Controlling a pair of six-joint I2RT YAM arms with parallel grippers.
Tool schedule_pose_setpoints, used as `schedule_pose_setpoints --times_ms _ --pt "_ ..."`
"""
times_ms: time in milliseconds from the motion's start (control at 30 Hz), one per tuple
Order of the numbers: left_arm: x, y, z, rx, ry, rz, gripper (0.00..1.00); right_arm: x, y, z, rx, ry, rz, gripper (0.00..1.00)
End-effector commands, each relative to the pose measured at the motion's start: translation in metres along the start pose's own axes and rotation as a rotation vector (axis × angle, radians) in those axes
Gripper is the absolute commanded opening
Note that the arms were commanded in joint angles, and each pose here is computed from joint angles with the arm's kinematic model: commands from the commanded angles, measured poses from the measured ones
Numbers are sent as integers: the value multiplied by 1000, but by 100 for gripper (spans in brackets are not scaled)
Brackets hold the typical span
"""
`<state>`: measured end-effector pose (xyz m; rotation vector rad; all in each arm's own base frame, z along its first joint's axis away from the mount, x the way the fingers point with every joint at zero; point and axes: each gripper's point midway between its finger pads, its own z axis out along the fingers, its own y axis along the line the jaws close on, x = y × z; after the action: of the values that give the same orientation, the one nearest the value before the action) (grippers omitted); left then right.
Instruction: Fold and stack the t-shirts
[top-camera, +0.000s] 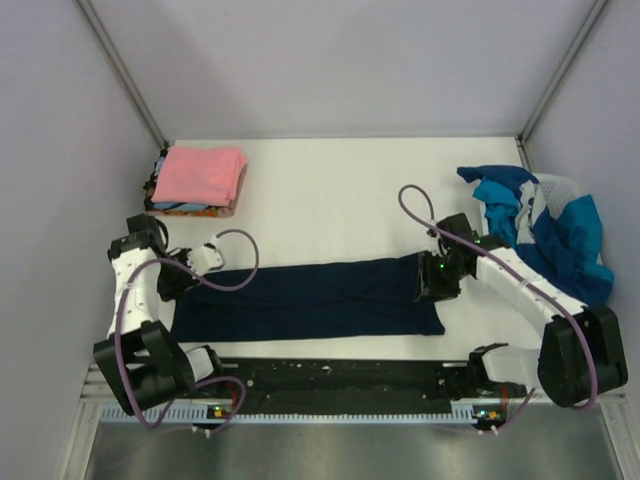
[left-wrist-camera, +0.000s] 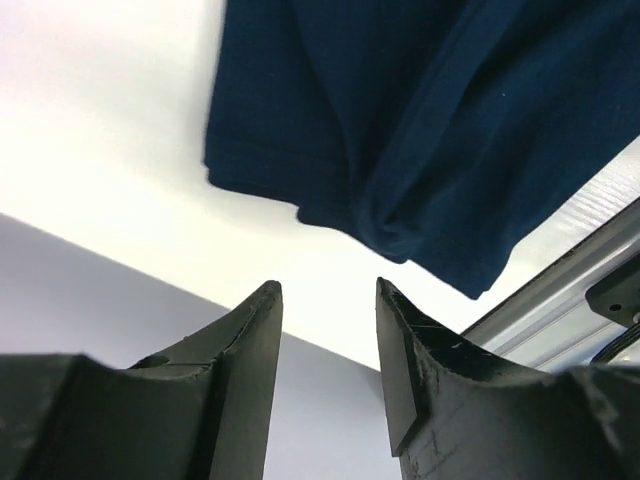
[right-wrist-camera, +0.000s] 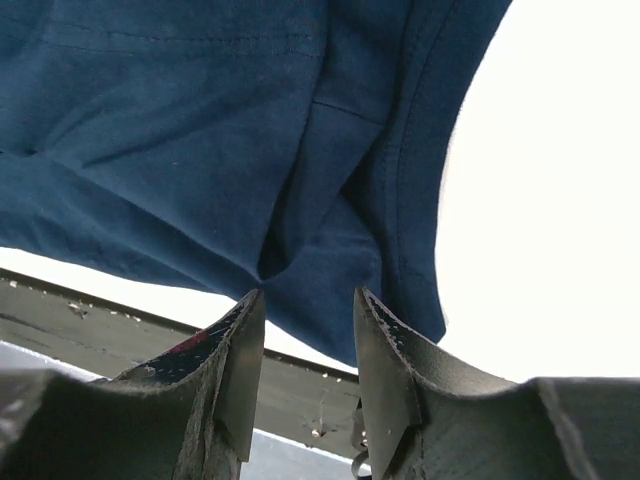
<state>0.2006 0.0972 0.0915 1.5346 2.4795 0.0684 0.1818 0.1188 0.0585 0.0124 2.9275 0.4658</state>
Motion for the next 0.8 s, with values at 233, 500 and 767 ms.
schedule_pose_setpoints --times_ms 233,500,767 --pt "-207 -14 -56 60 -520 -59 30 -89 11 -9 -38 -259 23 32" --pt "-374 -59 -48 298 -728 -147 37 -105 2 23 -44 -310 51 33" --pt "-442 -113 32 482 -581 -250 38 -90 -5 51 -47 -240 70 34"
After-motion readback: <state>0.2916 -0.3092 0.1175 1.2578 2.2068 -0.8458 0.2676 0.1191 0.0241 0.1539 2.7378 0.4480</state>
